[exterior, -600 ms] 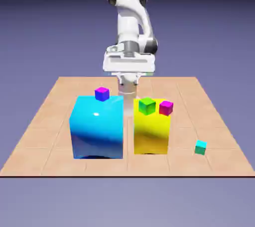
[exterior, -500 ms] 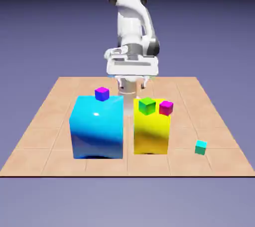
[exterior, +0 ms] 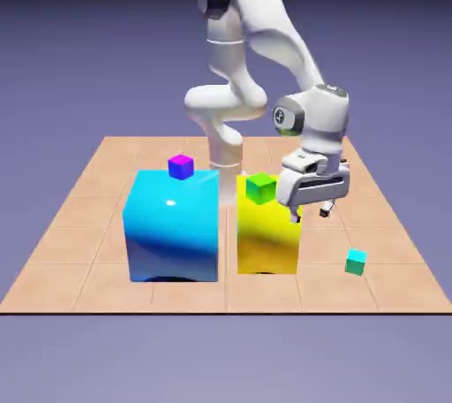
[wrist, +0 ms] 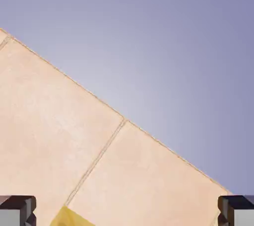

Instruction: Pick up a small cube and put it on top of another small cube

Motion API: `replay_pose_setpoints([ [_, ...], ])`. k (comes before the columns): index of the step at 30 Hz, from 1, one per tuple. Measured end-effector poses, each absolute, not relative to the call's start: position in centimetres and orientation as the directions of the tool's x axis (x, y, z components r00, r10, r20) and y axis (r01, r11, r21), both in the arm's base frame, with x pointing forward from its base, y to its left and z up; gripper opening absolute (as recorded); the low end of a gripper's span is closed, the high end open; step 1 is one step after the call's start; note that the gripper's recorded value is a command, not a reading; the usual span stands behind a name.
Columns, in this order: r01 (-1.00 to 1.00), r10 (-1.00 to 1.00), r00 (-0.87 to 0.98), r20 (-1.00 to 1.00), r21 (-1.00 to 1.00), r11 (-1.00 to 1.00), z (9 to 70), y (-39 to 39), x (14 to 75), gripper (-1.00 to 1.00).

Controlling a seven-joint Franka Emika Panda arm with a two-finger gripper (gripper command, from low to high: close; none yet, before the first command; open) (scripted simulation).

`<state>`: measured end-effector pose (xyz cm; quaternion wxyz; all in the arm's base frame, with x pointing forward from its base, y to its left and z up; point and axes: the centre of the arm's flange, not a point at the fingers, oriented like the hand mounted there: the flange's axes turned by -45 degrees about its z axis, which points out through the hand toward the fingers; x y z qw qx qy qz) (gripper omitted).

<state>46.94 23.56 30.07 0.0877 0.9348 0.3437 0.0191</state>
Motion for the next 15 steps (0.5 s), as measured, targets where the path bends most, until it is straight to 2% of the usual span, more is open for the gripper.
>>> replay_pose_setpoints([
  [15,0.891,0.796,0.423,-0.433,0.037,-0.453,18.9,39.0,42.9,0.00],
])
